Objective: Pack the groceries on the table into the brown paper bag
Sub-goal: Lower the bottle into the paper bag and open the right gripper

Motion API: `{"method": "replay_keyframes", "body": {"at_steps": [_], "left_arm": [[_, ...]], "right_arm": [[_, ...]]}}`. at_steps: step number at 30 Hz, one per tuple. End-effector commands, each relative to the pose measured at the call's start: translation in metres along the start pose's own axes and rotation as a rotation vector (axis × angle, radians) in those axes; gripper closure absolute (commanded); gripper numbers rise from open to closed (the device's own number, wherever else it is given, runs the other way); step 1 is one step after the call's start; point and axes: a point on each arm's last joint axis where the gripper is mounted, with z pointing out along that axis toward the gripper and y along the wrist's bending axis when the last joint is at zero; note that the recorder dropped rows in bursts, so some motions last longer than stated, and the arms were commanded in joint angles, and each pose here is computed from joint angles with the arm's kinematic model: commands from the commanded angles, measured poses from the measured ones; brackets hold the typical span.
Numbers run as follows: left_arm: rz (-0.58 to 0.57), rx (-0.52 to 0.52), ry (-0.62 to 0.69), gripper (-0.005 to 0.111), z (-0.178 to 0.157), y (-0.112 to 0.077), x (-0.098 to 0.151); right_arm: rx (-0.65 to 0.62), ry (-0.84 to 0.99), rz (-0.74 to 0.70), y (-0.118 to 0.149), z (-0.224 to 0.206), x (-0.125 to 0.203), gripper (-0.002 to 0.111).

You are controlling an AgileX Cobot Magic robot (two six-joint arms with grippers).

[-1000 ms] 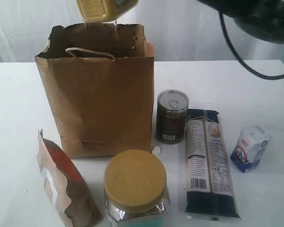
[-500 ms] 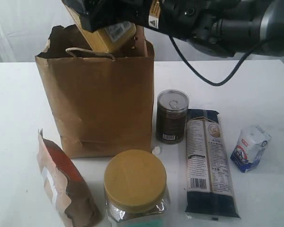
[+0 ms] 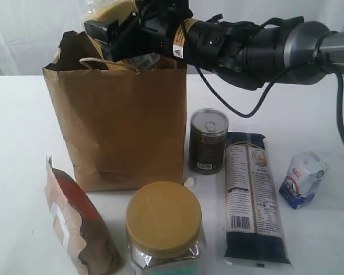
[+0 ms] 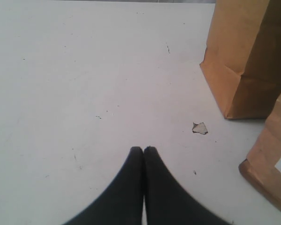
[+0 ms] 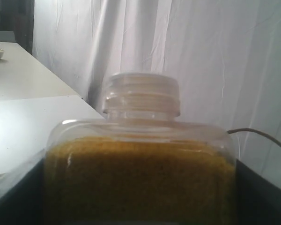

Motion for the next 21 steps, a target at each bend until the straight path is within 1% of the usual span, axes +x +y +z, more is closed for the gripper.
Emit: {"method": "replay_keyframes", "body": {"at_steps": [1, 4, 9, 11, 15, 17, 21], "left_arm": [[-0.004, 0.008, -0.002, 0.107, 0.0002, -0.0005, 0.0008], [-0.004, 0.008, -0.002, 0.107, 0.0002, -0.0005, 0.0008], [-0.004, 0.008, -0.002, 0.107, 0.0002, -0.0005, 0.0008], [-0.004, 0.008, -0.002, 0.107, 0.0002, -0.0005, 0.0008], [-0.004, 0.008, -0.002, 0.107, 0.0002, -0.0005, 0.0008], [-0.004, 0.008, -0.002, 0.107, 0.0002, -0.0005, 0.0008], [-0.004, 0.008, -0.002, 0.107, 0.0002, -0.0005, 0.0008]], "right_arm": [[-0.009, -0.097, 0.008, 0.0005, -0.002, -0.0211, 0.107], [0.014, -0.06, 0.008, -0.0015, -0.0018, -0.0177, 0.1], [0.01, -0.022, -0.023, -0.0012, -0.0016, -0.0143, 0.084], [0.008, -0.026, -0.008, -0.001, -0.0016, -0.0147, 0.081], [0.011, -0.02, -0.003, -0.0013, -0.0015, -0.0139, 0.079], [0.017, -0.012, -0.003, -0.0018, -0.0015, -0.0132, 0.072], [0.026, 0.002, -0.003, -0.0027, -0.0015, -0.0119, 0.05]]}}
